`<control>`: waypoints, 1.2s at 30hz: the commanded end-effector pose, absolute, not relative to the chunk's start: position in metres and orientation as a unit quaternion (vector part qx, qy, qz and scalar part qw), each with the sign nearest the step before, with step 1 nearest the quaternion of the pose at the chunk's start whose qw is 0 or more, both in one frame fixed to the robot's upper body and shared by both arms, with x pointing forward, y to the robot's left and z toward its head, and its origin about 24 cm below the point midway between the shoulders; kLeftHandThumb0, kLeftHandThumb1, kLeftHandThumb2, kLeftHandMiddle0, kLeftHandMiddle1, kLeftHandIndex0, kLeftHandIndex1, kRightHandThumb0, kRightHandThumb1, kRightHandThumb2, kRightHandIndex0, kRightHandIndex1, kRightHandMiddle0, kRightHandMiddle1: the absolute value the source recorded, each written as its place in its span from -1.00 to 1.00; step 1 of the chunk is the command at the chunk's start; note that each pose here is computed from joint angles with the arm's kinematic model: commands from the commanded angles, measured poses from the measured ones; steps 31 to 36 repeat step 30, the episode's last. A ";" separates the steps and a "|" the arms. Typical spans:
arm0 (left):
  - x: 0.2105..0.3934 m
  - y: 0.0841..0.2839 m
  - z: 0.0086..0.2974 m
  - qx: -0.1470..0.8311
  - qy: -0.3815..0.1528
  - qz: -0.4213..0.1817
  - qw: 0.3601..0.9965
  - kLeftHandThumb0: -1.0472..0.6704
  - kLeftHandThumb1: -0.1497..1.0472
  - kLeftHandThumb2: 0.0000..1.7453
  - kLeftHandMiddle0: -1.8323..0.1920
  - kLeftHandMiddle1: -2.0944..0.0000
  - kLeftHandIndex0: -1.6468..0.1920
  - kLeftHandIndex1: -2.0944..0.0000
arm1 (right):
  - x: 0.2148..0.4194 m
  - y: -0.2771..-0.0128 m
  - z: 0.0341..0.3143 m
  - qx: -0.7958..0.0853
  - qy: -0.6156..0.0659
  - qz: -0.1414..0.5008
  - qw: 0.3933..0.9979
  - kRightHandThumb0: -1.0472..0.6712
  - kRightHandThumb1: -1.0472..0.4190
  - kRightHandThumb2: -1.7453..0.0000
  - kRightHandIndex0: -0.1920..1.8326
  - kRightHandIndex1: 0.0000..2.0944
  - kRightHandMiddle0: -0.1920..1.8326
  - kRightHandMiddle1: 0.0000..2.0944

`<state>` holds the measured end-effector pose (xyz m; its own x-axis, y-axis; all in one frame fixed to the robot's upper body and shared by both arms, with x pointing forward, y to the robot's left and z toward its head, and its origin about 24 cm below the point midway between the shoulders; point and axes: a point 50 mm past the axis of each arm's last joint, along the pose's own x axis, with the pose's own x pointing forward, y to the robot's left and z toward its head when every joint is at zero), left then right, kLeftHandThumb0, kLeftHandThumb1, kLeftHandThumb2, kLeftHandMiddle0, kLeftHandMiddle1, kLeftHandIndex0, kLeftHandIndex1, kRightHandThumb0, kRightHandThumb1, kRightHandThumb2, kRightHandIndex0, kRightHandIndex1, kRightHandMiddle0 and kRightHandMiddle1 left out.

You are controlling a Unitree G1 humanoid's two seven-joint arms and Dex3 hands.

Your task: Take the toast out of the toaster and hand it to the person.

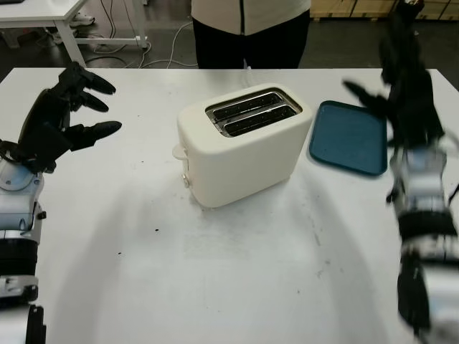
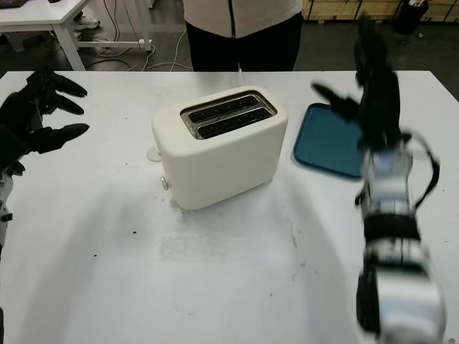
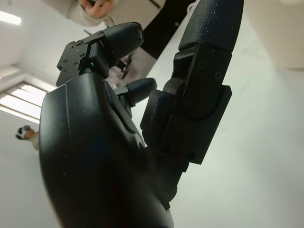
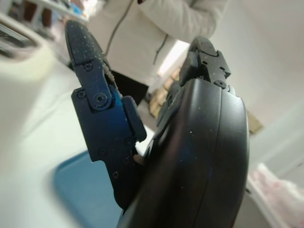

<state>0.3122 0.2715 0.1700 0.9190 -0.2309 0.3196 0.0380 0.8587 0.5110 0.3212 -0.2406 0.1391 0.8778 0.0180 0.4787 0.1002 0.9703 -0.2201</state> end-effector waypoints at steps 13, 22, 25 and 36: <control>0.263 0.244 0.105 0.114 -0.174 -0.042 0.977 -1.00 0.73 -0.99 0.70 -0.37 0.62 -0.23 | 0.226 -0.167 0.088 0.015 -0.186 0.069 0.980 -0.55 -0.82 0.97 -0.73 -0.99 -0.70 -1.00; 0.259 0.212 0.076 0.076 -0.159 -0.054 0.983 -1.00 0.78 -0.97 0.79 -0.40 0.70 -0.28 | 0.214 -0.146 0.065 0.040 -0.108 0.065 0.991 -0.74 -0.83 0.77 -0.81 -1.00 -0.81 -1.00; 0.263 0.212 0.067 0.069 -0.142 -0.050 0.986 -1.00 0.78 -0.99 0.76 -0.42 0.65 -0.27 | 0.215 -0.143 0.063 0.048 -0.092 0.062 0.993 -0.76 -0.83 0.77 -0.81 -1.00 -0.81 -1.00; 0.264 0.216 0.062 0.065 -0.139 -0.038 0.987 -1.00 0.77 -1.00 0.78 -0.49 0.68 -0.33 | 0.217 -0.140 0.063 0.041 -0.082 0.041 0.995 -0.75 -0.83 0.77 -0.81 -1.00 -0.81 -1.00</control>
